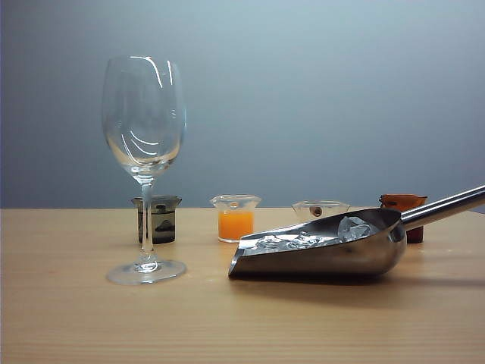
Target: Pick up the ice scoop on the desk filled with ice cubes, pour the ice into the goblet, and finally put the scoop back on the table.
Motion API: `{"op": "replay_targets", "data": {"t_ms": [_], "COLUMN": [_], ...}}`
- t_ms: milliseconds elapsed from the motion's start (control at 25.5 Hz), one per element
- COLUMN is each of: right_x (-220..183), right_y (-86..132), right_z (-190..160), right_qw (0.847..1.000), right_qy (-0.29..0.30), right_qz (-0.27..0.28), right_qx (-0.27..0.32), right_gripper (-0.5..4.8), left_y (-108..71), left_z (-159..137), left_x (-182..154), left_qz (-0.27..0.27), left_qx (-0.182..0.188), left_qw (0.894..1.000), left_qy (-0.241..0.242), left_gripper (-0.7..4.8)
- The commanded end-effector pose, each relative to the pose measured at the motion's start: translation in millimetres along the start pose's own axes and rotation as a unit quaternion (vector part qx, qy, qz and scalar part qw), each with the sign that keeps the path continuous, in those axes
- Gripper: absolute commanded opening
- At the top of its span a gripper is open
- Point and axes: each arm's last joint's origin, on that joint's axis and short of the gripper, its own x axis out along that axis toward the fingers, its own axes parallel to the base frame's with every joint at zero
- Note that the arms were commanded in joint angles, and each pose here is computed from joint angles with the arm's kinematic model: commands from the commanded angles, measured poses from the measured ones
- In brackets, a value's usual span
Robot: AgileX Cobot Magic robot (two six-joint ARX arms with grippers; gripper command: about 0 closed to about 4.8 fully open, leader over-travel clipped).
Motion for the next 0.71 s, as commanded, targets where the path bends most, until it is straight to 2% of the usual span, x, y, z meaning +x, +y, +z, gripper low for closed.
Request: {"op": "replay_targets", "data": {"t_ms": [39,510,707], "right_x": [0.3,0.3,-2.0], "right_y": [-0.1,-0.1,-0.1], "right_z": [0.4,0.6,15.2], "right_qw": [1.0,1.0,0.999], "right_qy": [-0.007,-0.008,-0.048], "right_qz": [-0.002,-0.002,-0.002], "right_qx": [0.0,0.0,0.014], "right_gripper": [-0.01,-0.01,-0.01], "left_y": [0.1,0.1,0.4], "left_z": [2.6,2.9,15.9], "left_x": [-0.2,-0.2,-1.7], "left_qz": [0.001,0.001,0.004], "left_qx": [0.001,0.0,-0.013], "left_qw": [1.0,1.0,0.999], "left_qy": [-0.01,-0.011,-0.053], "left_gripper": [-0.05,-0.05,-0.05]}}
